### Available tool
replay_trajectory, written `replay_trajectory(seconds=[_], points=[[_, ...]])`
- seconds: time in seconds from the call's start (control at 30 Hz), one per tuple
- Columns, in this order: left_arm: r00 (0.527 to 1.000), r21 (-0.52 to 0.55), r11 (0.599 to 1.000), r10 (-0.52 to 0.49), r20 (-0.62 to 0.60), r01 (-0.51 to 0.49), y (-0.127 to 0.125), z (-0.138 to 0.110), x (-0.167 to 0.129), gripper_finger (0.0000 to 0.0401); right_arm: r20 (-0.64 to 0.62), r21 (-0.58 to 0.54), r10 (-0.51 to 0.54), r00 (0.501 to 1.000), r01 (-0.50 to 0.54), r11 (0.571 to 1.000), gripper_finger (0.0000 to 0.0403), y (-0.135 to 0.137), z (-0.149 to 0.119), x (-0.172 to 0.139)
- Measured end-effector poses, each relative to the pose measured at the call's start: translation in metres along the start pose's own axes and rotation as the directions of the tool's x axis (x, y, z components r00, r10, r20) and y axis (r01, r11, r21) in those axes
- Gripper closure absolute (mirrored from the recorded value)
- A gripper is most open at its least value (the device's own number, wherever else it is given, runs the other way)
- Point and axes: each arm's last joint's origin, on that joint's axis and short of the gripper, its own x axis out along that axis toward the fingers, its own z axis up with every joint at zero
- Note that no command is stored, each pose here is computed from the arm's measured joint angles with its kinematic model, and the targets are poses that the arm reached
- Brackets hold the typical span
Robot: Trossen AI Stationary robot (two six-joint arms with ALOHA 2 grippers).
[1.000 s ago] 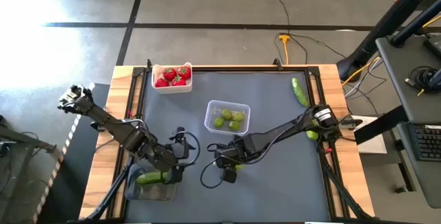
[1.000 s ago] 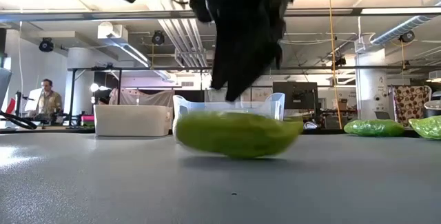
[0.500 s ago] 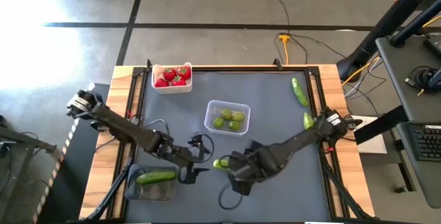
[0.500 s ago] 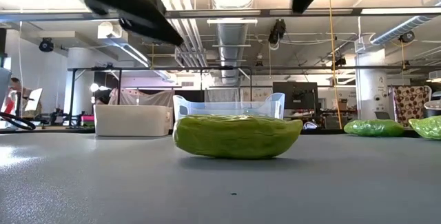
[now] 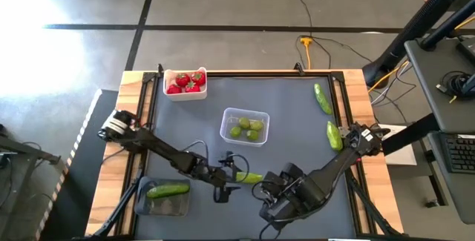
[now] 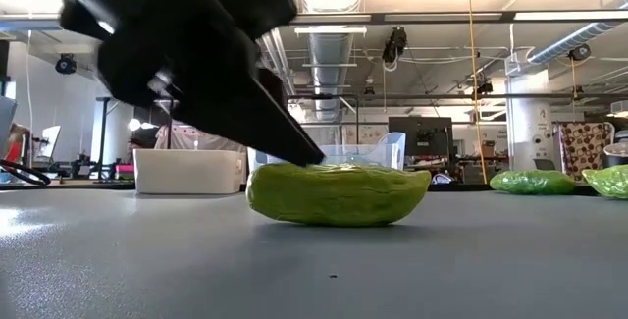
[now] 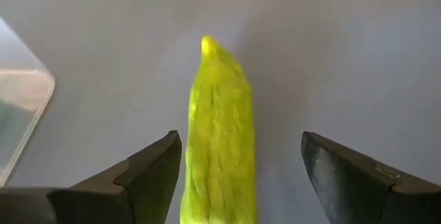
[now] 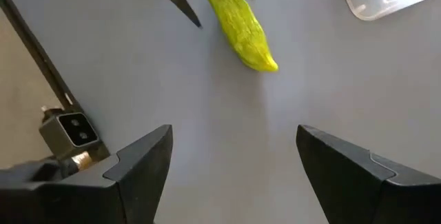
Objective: Sort produce into baskets
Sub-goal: Put the bottom right cucumber into the black bin
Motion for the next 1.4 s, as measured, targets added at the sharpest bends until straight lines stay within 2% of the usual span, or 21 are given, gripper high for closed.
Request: replay_trajectory(seconds=[0.3, 0.5, 0.6, 0.7, 0.8, 0.97, 1.03, 1.17, 1.27, 1.4], points=[[0.997, -0.019, 0.997, 0.071, -0.043, -0.072, 0.009, -0.002, 0.032, 0.0156, 0.001, 0.007, 0.003, 1.0, -0.003, 1.0, 0.0108, 0.0, 0.001, 0.0], [0.996, -0.016, 0.997, 0.069, -0.057, -0.07, 0.007, -0.001, 0.041, 0.0225, 0.001, 0.003, 0.002, 1.0, -0.002, 1.0, 0.0113, 0.0, 0.001, 0.001], [0.995, -0.011, 0.997, 0.07, -0.075, -0.071, 0.007, 0.009, 0.031, 0.0268, 0.0, -0.005, 0.001, 1.0, -0.001, 1.0, 0.0115, 0.0, 0.001, 0.001], [0.994, 0.003, 0.999, 0.037, -0.103, -0.037, 0.008, 0.03, 0.004, 0.0275, -0.001, -0.035, -0.003, 1.0, 0.003, 0.999, 0.0115, 0.0, 0.001, 0.001], [0.991, 0.005, 0.999, -0.043, -0.13, 0.043, 0.009, 0.046, -0.036, 0.0275, -0.006, -0.089, -0.018, 1.0, 0.018, 0.996, 0.0116, -0.002, 0.0, 0.001], [0.961, -0.042, 0.986, -0.165, -0.224, 0.16, 0.005, 0.049, -0.115, 0.0275, 0.059, -0.202, -0.063, 0.996, 0.074, 0.977, 0.0123, -0.005, 0.003, 0.003], [0.923, -0.1, 0.97, -0.241, -0.3, 0.221, -0.001, 0.043, -0.145, 0.0275, 0.089, -0.23, -0.091, 0.992, 0.11, 0.967, 0.0127, -0.008, 0.006, 0.004], [0.801, -0.221, 0.907, -0.421, -0.427, 0.359, -0.017, 0.024, -0.198, 0.0275, 0.106, -0.246, -0.129, 0.986, 0.151, 0.957, 0.0135, -0.013, 0.014, 0.007], [0.768, -0.275, 0.88, -0.473, -0.432, 0.387, -0.026, 0.003, -0.223, 0.0275, 0.107, -0.237, -0.134, 0.985, 0.156, 0.959, 0.0139, -0.015, 0.017, 0.008], [0.753, -0.348, 0.871, -0.479, -0.452, 0.346, -0.03, -0.034, -0.224, 0.0275, 0.096, -0.183, -0.158, 0.983, 0.174, 0.968, 0.0139, -0.017, 0.016, 0.008]])
